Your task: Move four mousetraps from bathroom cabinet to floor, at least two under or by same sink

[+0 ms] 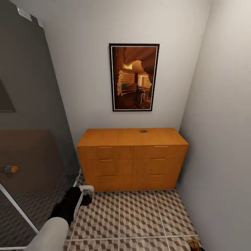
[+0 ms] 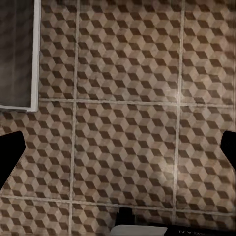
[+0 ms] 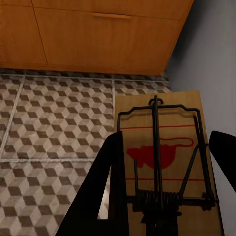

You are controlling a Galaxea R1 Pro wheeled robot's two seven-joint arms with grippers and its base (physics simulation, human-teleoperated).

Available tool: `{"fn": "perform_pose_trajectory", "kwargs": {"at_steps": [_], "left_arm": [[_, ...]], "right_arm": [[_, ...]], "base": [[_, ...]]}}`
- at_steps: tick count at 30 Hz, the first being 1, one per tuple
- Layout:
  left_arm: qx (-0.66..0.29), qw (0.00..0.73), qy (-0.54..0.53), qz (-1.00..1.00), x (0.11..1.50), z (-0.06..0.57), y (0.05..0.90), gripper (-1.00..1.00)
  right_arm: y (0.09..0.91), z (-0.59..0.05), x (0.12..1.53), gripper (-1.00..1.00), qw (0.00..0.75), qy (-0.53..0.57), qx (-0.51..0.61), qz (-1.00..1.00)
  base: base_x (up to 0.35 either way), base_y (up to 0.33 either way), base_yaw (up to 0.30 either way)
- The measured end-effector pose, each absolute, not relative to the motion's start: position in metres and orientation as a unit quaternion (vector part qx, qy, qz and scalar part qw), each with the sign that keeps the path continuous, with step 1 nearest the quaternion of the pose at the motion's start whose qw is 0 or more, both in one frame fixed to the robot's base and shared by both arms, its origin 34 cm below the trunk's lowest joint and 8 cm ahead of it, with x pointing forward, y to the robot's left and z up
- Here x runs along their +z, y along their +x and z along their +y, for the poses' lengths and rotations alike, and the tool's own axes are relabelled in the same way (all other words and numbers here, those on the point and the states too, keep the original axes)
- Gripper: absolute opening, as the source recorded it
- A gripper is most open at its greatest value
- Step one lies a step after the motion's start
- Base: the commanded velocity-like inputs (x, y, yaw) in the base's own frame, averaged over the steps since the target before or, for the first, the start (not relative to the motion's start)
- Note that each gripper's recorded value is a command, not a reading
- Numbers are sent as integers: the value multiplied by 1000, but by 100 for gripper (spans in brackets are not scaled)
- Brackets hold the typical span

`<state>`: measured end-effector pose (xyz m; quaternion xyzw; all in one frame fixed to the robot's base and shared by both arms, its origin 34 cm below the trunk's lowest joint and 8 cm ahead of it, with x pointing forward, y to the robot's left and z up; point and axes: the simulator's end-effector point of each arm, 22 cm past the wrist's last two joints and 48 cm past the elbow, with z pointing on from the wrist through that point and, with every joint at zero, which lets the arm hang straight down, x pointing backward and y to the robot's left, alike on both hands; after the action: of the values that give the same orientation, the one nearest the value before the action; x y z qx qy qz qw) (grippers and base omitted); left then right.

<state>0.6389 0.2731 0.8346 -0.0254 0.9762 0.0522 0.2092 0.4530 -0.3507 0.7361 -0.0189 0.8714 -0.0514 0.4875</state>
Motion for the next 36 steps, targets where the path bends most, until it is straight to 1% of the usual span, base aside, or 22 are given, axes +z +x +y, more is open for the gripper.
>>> {"fn": "perform_pose_trajectory", "kwargs": {"at_steps": [2, 8, 13, 15, 16, 17, 21, 25, 28, 29, 31, 32, 34, 36], "left_arm": [[38, 215, -30, 975, 892, 266, 687, 100], [7, 261, -16, 965, 1023, 234, 781, 100], [-7, 306, 12, 952, 1146, 208, 837, 100], [-8, 323, 17, 946, 1179, 204, 847, 100], [-9, 343, 22, 939, 1215, 199, 857, 100], [-10, 359, 25, 933, 1242, 195, 862, 100], [-12, 378, 40, 925, 1292, 182, 868, 100], [-17, 359, 57, 931, 1289, 166, 863, 100], [-40, 322, 82, 942, 1264, 138, 849, 100], [-83, 308, 99, 943, 1257, 114, 841, 100], [-107, 303, 112, 940, 1256, 102, 837, 100], [-137, 299, 123, 936, 1258, 88, 832, 100], [-195, 305, 148, 920, 1267, 62, 827, 100], [-230, 324, 172, 901, 1278, 45, 828, 100]], "right_arm": [[453, -350, 736, -100, 487, -19, -51, 871], [453, -351, 735, -100, 486, -19, -51, 872], [449, -352, 733, -100, 482, -19, -53, 874], [449, -352, 733, -100, 482, -19, -53, 874], [449, -352, 733, -100, 482, -19, -53, 875], [448, -352, 733, -100, 482, -19, -52, 874], [449, -351, 733, -100, 482, -20, -52, 875], [449, -351, 733, -100, 481, -21, -52, 875], [448, -351, 733, -100, 481, -21, -52, 875], [448, -351, 733, -100, 481, -21, -52, 875], [448, -351, 733, -100, 481, -21, -51, 875], [448, -350, 733, -100, 481, -22, -51, 875], [449, -350, 733, -100, 481, -23, -50, 875], [449, -350, 733, -100, 481, -24, -50, 875]], "base": [[-1, 0, 0], [0, 0, 0], [0, 0, 0], [0, 0, 0], [0, 0, 0], [0, 0, 0], [0, 0, 0], [0, 0, 0], [0, 0, 0], [0, 0, 0], [0, 0, 0], [0, 0, 0], [0, 0, 0], [0, 0, 0]]}}
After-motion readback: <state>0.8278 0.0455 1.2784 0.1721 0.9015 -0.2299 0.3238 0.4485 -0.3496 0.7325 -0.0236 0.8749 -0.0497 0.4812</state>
